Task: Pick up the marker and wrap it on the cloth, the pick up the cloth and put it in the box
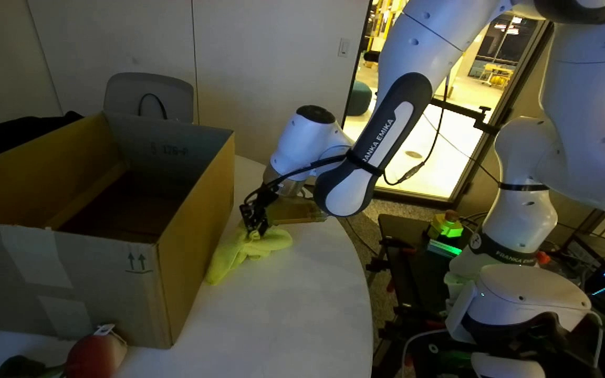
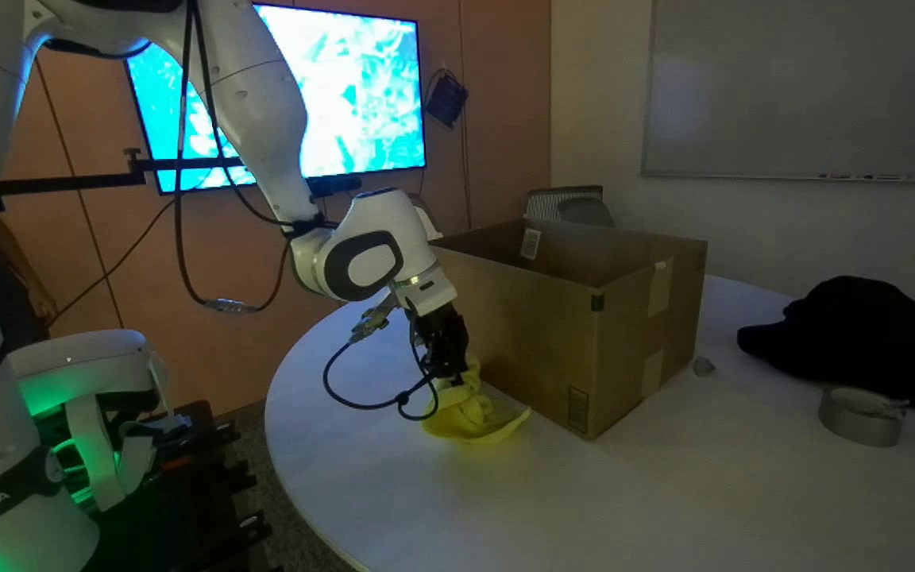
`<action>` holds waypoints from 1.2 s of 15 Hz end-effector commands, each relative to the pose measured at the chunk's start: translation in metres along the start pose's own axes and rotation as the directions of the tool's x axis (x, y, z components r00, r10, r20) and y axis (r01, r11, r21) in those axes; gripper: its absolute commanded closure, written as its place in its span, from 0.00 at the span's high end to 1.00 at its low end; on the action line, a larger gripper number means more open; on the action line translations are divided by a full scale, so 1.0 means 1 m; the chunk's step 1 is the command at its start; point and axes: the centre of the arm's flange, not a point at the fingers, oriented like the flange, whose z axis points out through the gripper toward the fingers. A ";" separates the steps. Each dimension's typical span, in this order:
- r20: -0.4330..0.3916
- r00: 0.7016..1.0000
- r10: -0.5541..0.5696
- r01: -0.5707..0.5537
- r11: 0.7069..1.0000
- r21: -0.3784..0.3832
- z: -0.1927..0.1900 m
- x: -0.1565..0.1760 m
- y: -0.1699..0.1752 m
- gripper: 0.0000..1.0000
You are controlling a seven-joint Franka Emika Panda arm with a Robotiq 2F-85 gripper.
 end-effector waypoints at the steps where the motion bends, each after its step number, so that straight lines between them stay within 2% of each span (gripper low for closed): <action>1: -0.013 0.999 -0.048 0.048 0.999 0.003 -0.014 0.006 0.001 0.63; 6: -0.018 0.984 -0.175 0.175 0.984 0.014 -0.044 0.019 0.003 0.99; 11: -0.010 0.953 -0.304 0.304 0.953 -0.007 -0.073 0.034 0.000 1.00; 14: 0.029 0.897 -0.441 0.442 0.896 -0.030 -0.084 0.035 -0.007 0.99; 18: 0.125 0.781 -0.612 0.623 0.779 -0.074 -0.095 0.031 -0.020 1.00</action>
